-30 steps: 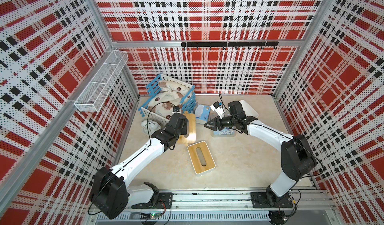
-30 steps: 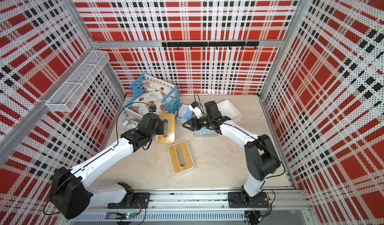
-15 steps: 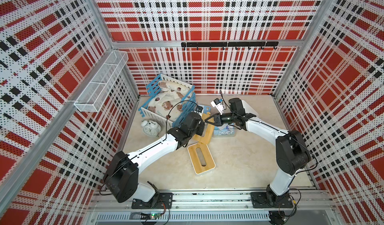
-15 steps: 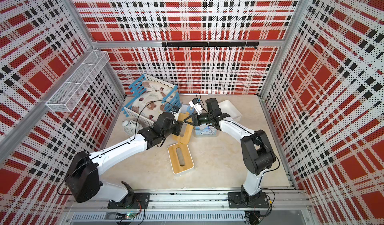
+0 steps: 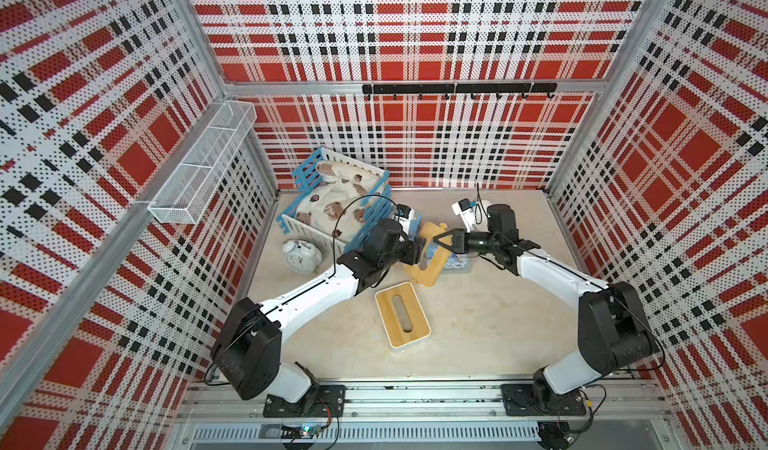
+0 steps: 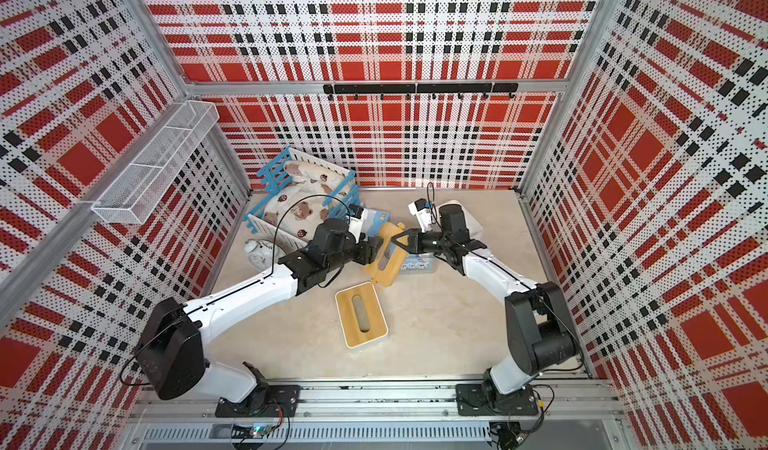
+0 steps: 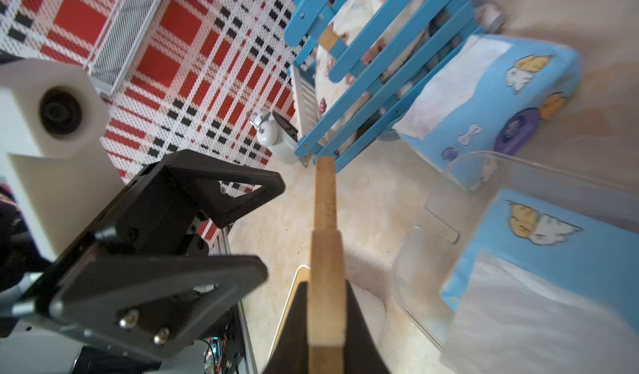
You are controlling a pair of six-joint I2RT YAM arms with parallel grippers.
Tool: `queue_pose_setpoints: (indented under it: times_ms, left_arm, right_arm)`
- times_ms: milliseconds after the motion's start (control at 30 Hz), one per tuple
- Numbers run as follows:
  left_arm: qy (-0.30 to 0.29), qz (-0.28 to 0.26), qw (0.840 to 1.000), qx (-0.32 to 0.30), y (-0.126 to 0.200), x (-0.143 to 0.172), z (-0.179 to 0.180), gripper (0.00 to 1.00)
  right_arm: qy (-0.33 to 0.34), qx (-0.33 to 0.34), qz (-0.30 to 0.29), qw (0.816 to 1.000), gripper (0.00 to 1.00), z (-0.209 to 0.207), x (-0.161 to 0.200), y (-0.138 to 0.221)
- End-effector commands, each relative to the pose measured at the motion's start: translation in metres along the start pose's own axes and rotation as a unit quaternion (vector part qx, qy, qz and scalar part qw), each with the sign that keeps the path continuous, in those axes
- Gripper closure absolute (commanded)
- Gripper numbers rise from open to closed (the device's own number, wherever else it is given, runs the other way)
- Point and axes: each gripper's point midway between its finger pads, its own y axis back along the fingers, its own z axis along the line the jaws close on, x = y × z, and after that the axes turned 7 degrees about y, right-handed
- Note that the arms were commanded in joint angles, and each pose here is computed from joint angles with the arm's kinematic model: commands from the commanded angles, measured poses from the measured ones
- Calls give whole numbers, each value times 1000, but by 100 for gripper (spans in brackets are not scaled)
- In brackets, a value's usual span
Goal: Put the tissue paper into the tissue box
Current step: Close the box lid on the tissue box.
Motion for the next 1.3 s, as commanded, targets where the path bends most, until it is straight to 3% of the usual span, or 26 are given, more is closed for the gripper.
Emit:
queue_pose_setpoints:
  times_ms: [0,133,300,567,700,767,867,1100,1233,1267]
  left_arm:
    - [123,-64,986,96,20,-43,-17,31]
    - [202,-104,962,151,35,-56,-16,27]
    - [216,-113,957,154,38,-58,-16,25]
    - [243,-107,941,211,42,-54,-27,13]
    - [248,-95,932,247,40,-52,-40,14]
    - [248,-89,921,286,42,-53,-53,22]
    - [244,-84,911,322,45,-56,-67,43]
    - [217,-94,905,353,50,-63,-76,80]
    - [196,-88,906,364,53,-62,-72,100]
    - [192,-84,906,367,54,-62,-71,100]
  right_arm:
    - [-10,-4,-106,994,100,24,-51,27]
    - [-47,-4,-174,984,100,32,-72,44]
    - [-94,-53,-256,961,100,45,-97,60]
    - [-133,-107,-285,943,100,50,-104,61]
    - [-132,-112,-283,944,100,54,-104,59]
    - [-129,-108,-282,945,100,56,-105,59]
    - [-125,-104,-281,946,100,57,-104,60]
    - [-86,-105,-257,957,100,62,-101,58]
    - [-43,-110,-224,967,86,60,-90,59]
    - [-32,-112,-214,970,81,58,-86,60]
